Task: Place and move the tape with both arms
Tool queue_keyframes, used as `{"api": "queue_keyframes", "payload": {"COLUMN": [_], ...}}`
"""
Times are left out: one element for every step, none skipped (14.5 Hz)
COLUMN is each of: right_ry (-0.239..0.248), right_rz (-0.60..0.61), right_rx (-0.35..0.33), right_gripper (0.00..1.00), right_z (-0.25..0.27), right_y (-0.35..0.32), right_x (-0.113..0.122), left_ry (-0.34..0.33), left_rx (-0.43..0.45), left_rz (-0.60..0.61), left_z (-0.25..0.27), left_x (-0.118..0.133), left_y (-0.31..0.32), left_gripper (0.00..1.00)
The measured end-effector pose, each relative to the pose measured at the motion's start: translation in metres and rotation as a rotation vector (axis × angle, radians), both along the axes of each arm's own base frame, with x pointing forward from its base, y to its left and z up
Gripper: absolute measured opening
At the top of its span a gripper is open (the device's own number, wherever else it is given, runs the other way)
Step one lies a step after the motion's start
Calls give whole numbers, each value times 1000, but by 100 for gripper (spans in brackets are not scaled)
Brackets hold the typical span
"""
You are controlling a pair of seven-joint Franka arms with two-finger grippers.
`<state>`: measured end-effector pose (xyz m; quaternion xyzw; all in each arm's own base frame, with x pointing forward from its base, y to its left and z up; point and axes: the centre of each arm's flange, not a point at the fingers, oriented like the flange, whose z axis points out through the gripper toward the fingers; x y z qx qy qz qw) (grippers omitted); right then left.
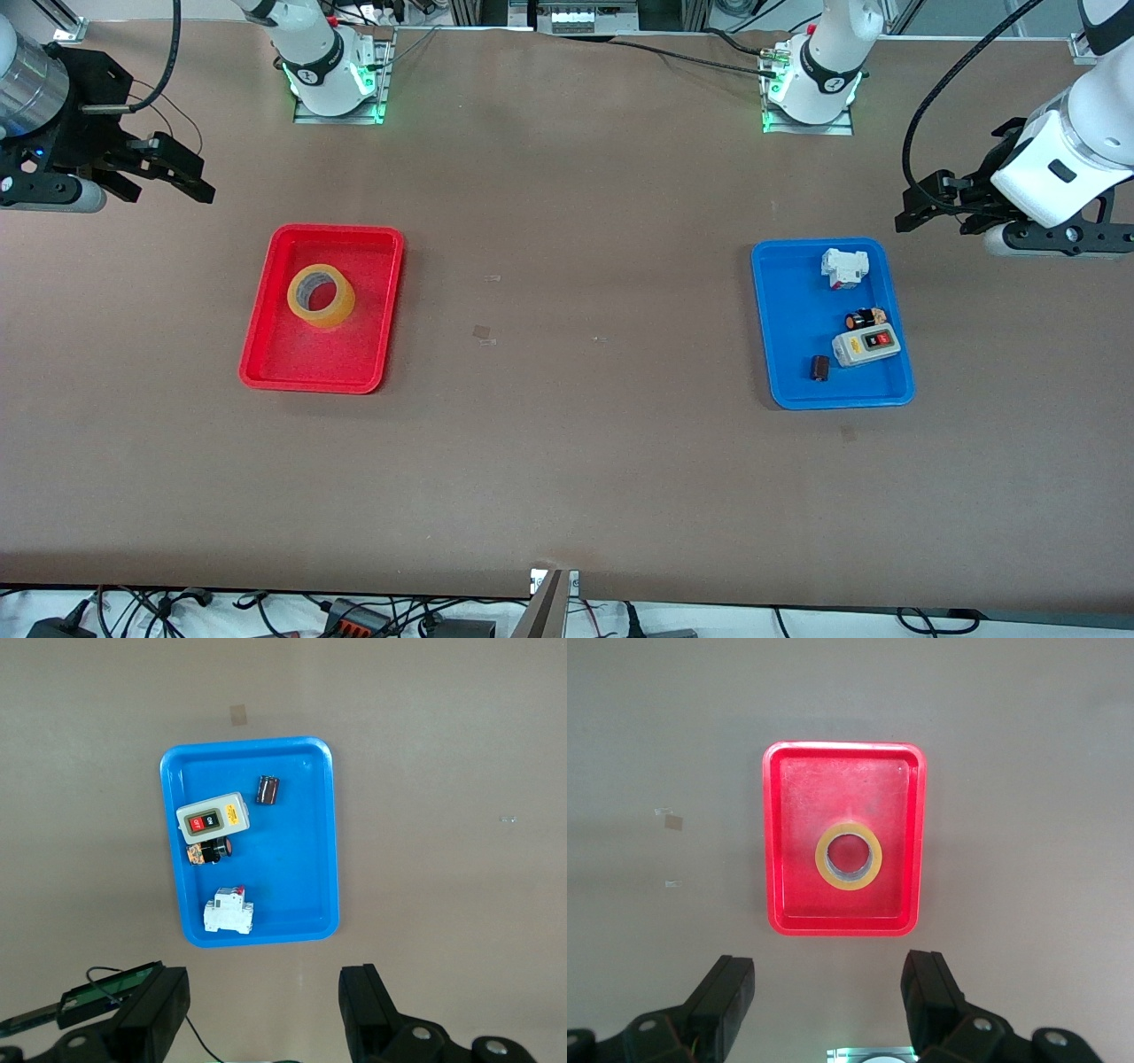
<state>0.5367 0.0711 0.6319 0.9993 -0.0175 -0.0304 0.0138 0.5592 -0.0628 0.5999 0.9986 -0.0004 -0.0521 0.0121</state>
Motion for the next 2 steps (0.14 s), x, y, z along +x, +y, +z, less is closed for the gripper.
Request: {"api": "queue_keyframes", "payload": {"right_ry": [0, 1], "right_rz": [0, 1], "right_rx": [-1, -2], "right_gripper": [98, 98], "right_z": [0, -1], "right_y": [0, 0], "right_x": [-2, -3], "left_ry": [0, 0], "left_rx": [0, 0], "left_rz": [0, 0], "left_z": [0, 0], "left_x": [0, 0], "left_y": [0, 0], "left_gripper": [100, 100]}}
